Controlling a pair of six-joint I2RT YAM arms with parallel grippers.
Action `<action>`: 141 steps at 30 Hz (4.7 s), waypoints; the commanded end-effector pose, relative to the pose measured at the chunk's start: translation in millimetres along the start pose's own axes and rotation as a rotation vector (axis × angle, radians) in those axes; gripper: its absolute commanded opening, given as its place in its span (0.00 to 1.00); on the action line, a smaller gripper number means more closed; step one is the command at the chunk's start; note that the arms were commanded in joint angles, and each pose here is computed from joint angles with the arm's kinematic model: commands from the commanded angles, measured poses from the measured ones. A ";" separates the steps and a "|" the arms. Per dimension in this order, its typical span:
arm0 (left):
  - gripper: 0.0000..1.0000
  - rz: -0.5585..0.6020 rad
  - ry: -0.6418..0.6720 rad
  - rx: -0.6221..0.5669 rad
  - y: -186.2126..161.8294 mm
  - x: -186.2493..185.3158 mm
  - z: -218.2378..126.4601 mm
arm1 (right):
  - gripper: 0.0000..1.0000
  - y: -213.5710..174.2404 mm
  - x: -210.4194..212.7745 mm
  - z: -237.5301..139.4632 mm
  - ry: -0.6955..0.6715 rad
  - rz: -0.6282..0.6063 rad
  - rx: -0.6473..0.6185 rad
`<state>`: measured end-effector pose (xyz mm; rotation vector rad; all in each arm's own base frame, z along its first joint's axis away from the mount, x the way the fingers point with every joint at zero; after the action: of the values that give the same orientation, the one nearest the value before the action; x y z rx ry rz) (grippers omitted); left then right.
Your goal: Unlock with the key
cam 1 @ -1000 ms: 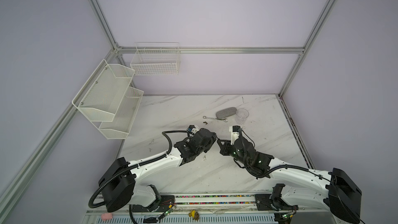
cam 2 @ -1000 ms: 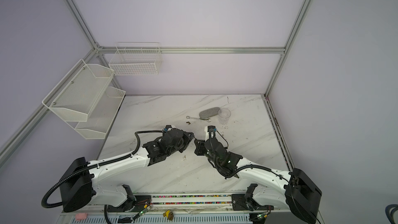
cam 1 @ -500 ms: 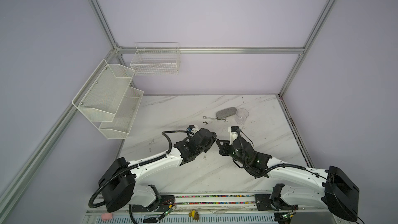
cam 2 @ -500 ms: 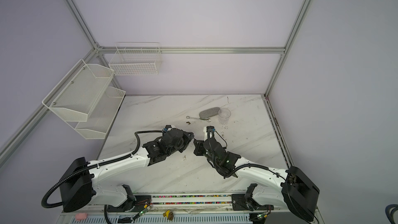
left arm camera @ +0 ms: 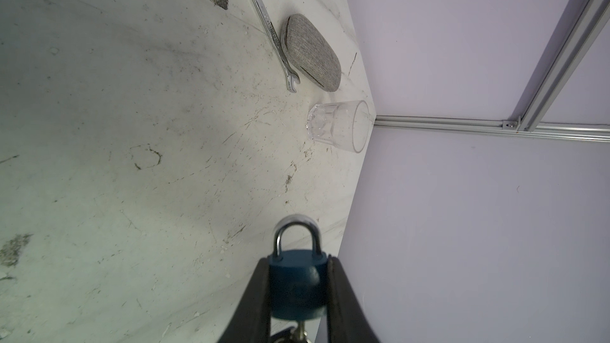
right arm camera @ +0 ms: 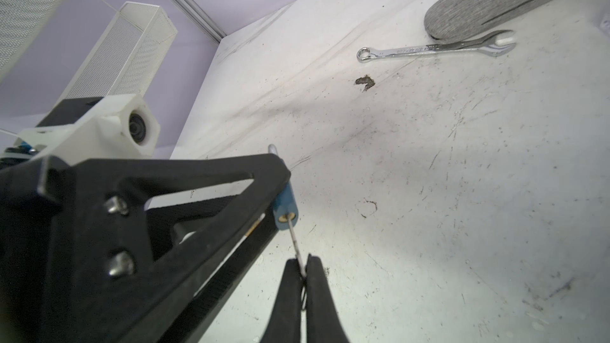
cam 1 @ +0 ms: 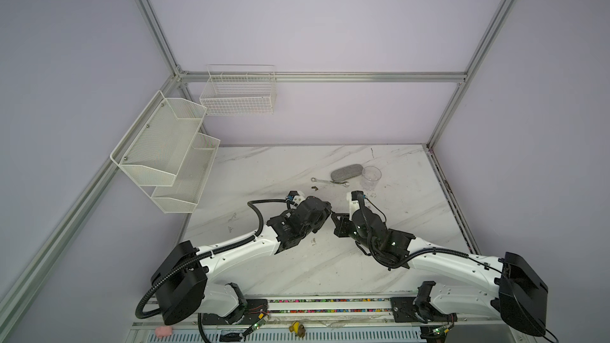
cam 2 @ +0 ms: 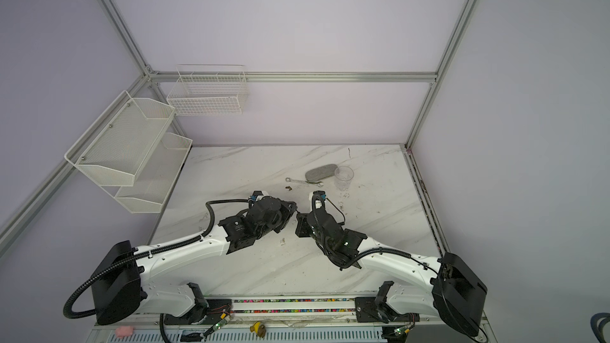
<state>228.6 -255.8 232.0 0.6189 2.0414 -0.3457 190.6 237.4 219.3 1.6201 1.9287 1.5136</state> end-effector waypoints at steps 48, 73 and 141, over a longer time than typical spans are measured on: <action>0.00 -0.086 -0.142 0.165 -41.1 -21.9 -30.8 | 0.00 31.9 8.1 -7.9 -0.157 -0.256 -0.290; 0.00 -0.045 -0.207 -0.131 2.6 -12.8 -68.5 | 0.00 18.1 10.2 -41.6 0.073 -0.219 -0.230; 0.00 0.043 -0.315 0.144 28.5 -24.4 -59.0 | 0.00 55.1 32.3 -28.6 0.182 -0.165 -0.012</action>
<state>211.8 -209.4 282.9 0.6356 1.7553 -0.5227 189.5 239.3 280.6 1.3345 2.0927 1.6336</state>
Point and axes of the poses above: each gripper's point midway between its finger pads, its own z axis out along the fingers, its own x axis along the line the jaws close on, y = z × x, the point moved 9 cm from there along -z, back along the fingers, and after that the axes turned 9 degrees about -z, right-handed, at the moved point
